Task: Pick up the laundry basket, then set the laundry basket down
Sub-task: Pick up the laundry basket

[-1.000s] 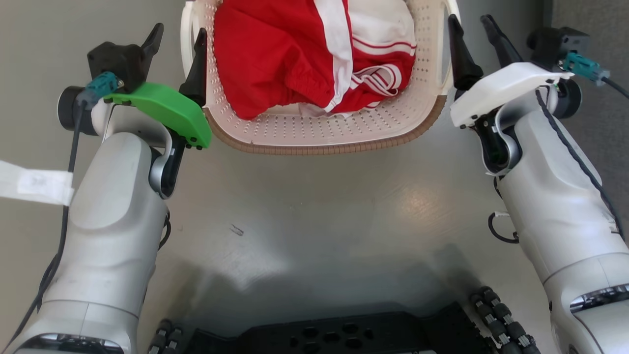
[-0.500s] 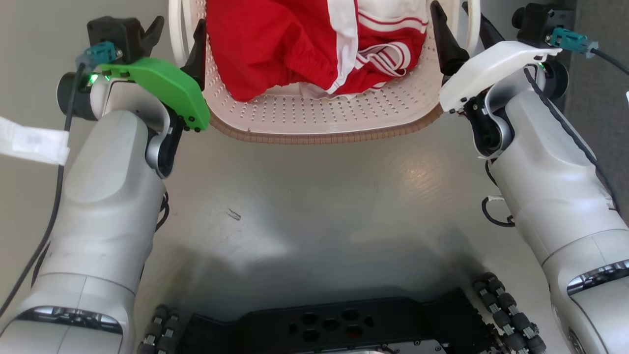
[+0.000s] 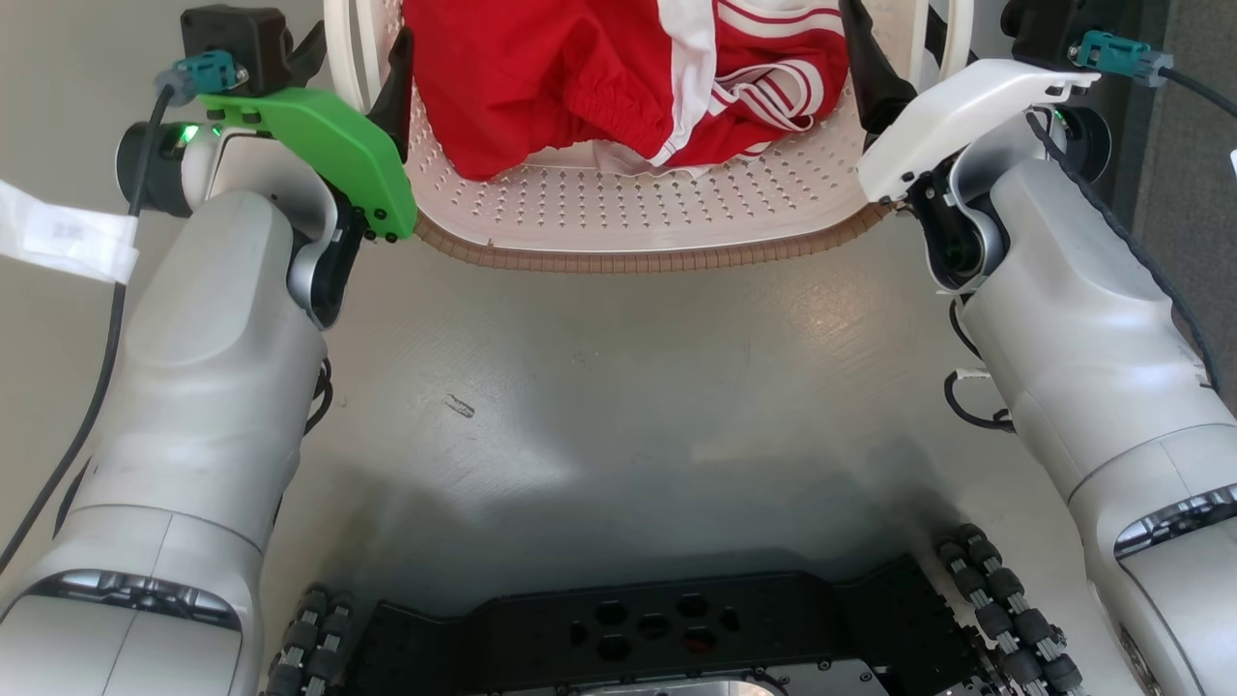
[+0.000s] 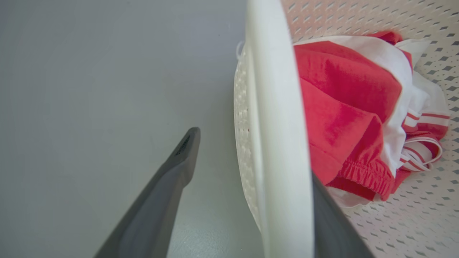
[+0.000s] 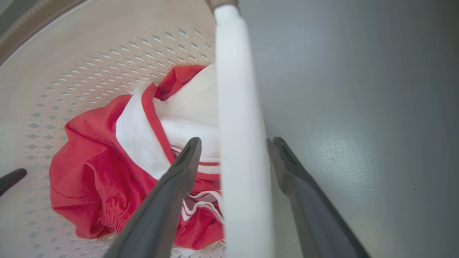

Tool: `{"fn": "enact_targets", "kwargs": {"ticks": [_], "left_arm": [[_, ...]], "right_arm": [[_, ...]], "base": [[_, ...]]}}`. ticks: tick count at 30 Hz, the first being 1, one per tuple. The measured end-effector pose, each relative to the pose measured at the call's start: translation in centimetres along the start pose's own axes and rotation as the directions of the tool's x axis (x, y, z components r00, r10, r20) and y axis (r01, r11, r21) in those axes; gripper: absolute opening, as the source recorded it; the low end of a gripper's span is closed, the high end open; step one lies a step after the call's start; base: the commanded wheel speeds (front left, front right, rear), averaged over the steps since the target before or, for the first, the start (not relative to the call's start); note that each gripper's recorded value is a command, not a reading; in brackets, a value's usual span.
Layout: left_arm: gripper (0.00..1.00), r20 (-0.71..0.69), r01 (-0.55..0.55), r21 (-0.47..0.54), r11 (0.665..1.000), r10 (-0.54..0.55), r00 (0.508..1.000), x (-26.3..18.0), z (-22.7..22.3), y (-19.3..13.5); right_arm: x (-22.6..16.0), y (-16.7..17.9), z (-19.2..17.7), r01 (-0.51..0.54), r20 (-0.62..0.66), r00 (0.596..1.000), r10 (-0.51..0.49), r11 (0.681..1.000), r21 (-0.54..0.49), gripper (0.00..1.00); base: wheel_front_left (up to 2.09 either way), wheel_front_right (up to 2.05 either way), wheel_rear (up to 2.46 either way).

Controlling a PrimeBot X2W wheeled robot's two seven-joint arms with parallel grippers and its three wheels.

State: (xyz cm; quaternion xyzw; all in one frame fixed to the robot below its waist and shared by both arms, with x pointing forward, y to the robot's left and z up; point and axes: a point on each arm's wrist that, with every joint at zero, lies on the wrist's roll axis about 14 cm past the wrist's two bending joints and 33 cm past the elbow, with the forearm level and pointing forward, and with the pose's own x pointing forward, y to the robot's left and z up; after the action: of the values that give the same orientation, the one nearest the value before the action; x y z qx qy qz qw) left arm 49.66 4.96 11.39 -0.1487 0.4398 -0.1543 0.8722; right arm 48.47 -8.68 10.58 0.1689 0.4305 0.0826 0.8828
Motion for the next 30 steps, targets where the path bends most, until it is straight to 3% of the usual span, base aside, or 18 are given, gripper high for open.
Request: {"fn": "enact_targets", "kwargs": {"ticks": [2, 3, 4, 6, 7, 30], "left_arm": [[0.97, -0.004, 0.004, 0.007, 1.0, -0.004, 1.0, 0.1, 0.0, -0.1], [0.86, -0.005, 0.006, 0.011, 1.0, -0.006, 1.0, 0.2, 0.0, -0.2], [0.69, -0.005, 0.009, 0.009, 1.0, -0.009, 1.0, 0.2, 0.1, -0.2], [0.17, -0.003, 0.012, 0.006, 1.0, -0.012, 1.0, 0.3, 0.2, -0.4], [0.0, 0.0, 0.015, 0.008, 1.0, -0.015, 1.0, 0.4, 0.4, -0.5], [0.0, 0.037, 0.017, 0.023, 1.0, -0.017, 0.999, -1.4, 2.7, -1.8]], "right_arm": [[0.1, 0.0, -0.1, 0.002, -0.004, 1.0, -0.002, 1.0, 0.006, 1.0], [0.1, 0.0, 0.0, 0.0, -0.005, 1.0, 0.0, 1.0, 0.006, 1.0], [0.2, 0.1, 0.0, -0.001, -0.005, 1.0, 0.001, 1.0, 0.006, 0.86], [0.3, 0.2, 0.1, -0.004, -0.005, 1.0, 0.004, 1.0, 0.006, 0.27], [0.3, 0.2, 0.1, -0.006, -0.007, 1.0, 0.006, 1.0, 0.004, 0.0], [-1.4, 1.8, 2.1, -0.013, 0.009, 1.0, 0.014, 0.999, -0.034, 0.0]], "base": [[0.0, 0.0, 0.0], [0.0, 0.0, 0.0], [0.0, 0.0, 0.0], [0.0, 0.0, 0.0], [0.0, 0.0, 0.0], [0.0, 0.0, 0.0]]}}
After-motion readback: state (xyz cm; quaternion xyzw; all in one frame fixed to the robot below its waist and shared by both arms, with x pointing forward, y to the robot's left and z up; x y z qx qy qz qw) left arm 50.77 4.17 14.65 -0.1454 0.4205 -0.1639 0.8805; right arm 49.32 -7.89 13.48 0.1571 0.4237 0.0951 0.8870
